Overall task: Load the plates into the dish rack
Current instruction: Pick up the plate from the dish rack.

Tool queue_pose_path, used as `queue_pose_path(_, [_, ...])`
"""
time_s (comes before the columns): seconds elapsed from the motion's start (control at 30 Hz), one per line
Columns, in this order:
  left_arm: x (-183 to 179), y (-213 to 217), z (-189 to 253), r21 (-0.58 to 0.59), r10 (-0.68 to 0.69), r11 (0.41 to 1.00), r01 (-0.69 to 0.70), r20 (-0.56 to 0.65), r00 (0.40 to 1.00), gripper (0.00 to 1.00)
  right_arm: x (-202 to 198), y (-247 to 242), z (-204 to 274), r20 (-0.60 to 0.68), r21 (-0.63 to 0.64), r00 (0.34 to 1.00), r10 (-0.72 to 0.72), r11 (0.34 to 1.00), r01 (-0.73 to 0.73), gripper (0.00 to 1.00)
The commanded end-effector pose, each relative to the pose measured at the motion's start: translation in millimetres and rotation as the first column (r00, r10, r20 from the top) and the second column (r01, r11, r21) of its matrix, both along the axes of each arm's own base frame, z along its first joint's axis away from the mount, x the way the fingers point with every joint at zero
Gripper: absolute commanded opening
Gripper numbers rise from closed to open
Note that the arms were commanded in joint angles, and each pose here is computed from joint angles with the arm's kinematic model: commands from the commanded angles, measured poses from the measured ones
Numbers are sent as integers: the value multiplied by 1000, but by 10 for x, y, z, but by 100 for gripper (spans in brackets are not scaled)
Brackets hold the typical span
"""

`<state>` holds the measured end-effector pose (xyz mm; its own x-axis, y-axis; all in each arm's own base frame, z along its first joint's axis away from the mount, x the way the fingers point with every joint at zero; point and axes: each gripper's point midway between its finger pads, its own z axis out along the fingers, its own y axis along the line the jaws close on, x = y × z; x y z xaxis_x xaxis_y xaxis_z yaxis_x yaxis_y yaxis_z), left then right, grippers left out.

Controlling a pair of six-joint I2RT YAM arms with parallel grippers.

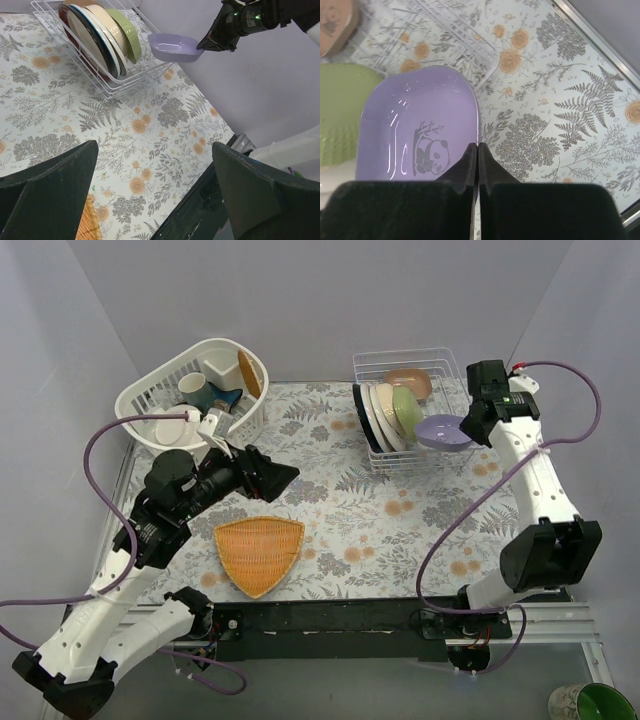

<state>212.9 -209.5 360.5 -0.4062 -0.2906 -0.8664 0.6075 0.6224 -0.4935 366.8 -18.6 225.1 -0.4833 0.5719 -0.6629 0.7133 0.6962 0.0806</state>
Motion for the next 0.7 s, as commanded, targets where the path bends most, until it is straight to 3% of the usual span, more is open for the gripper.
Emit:
queue_pose_path(0.0, [54,-27,34,-20,4,1000,-4,9,1000,98,146,217,574,246,5,946,210,976,-218,1])
queue_pose_path(0.17, [112,-53,14,-18,10,1000,-10,2,1000,98,141,365,1030,348,-81,850,396,916,-393,1])
queue_pose_path(0.33, [176,-91,0,-16,12,1000,-12,-5,1000,98,165,560,1619,455,-230,677,578,811,-538,1])
queue_pose_path(0.47, [221,-115,-27,-8,13,1000,-13,-11,1000,98,193,566,2074,477,-339,604,639,768,-544,1])
queue_pose_path(0.6, [257,-141,-19,-10,12,1000,-12,-8,1000,98,198,697,2541,463,-441,492,738,673,-594,1])
queue_pose_path(0.67, [286,-166,-37,-8,9,1000,-9,-18,1000,98,181,707,2749,442,-487,466,767,641,-593,1])
